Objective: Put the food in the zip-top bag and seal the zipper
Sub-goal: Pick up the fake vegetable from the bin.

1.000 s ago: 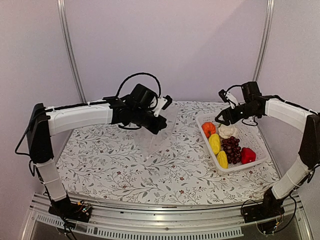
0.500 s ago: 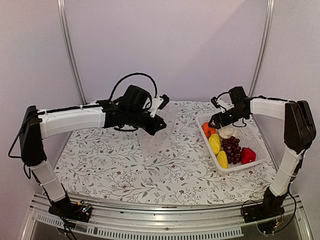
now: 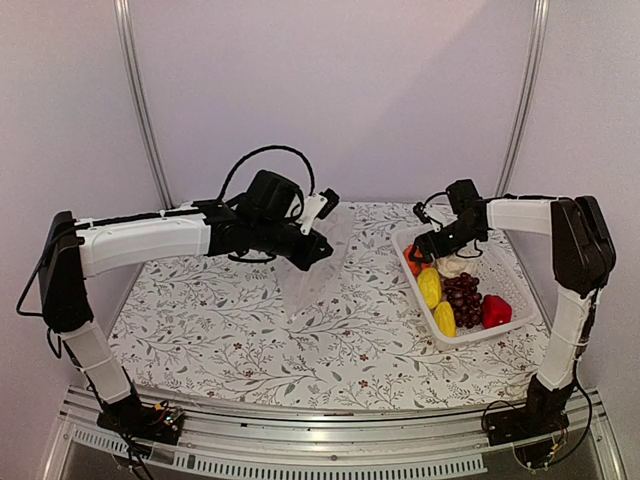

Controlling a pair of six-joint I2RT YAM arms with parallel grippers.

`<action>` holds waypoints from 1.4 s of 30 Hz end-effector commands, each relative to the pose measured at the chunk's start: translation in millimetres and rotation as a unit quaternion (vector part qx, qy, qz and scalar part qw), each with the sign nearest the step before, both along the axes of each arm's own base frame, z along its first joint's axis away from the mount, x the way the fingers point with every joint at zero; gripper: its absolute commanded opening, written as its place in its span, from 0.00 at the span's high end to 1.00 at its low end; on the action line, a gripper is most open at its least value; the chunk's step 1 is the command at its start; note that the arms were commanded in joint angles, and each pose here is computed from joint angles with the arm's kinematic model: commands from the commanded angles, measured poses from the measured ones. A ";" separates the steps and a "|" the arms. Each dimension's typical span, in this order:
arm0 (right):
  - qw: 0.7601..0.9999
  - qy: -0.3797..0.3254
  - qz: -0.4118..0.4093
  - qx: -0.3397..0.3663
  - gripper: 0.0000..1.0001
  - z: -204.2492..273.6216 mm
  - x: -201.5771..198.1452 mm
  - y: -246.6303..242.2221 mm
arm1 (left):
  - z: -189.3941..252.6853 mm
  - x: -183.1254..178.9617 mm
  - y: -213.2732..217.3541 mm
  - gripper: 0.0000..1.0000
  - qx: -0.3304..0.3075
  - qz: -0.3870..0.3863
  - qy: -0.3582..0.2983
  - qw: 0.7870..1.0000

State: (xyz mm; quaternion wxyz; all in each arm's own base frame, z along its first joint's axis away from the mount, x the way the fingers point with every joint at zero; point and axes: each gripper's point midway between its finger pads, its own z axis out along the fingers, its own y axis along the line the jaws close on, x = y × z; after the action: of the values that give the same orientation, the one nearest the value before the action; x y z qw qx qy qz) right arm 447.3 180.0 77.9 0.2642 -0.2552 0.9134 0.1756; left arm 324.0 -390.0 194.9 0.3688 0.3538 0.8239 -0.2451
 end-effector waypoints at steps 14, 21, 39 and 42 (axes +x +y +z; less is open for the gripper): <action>1.000 0.002 0.004 -0.017 0.55 -10.9 5.8 7.1 | 6.2 2.7 5.2 1.00 -0.004 0.001 -0.008 1.000; 0.999 -0.027 0.002 -0.016 0.63 19.1 -2.7 2.1 | 7.3 2.7 6.6 1.00 -0.003 0.002 -0.009 1.000; 0.984 -0.144 0.082 0.065 0.68 161.4 -73.3 16.6 | 21.8 8.9 5.5 1.00 -0.031 0.023 -0.009 0.999; 0.973 -0.172 0.116 0.103 0.68 204.8 -91.5 32.3 | 37.9 22.3 5.5 1.00 -0.033 0.066 0.004 0.997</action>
State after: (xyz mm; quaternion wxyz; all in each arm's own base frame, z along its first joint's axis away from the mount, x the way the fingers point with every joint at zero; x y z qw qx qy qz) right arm 385.5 187.5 221.1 0.3853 -0.3162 0.8446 0.1954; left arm 327.4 -387.5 200.3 0.3719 0.3372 0.8283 -0.2486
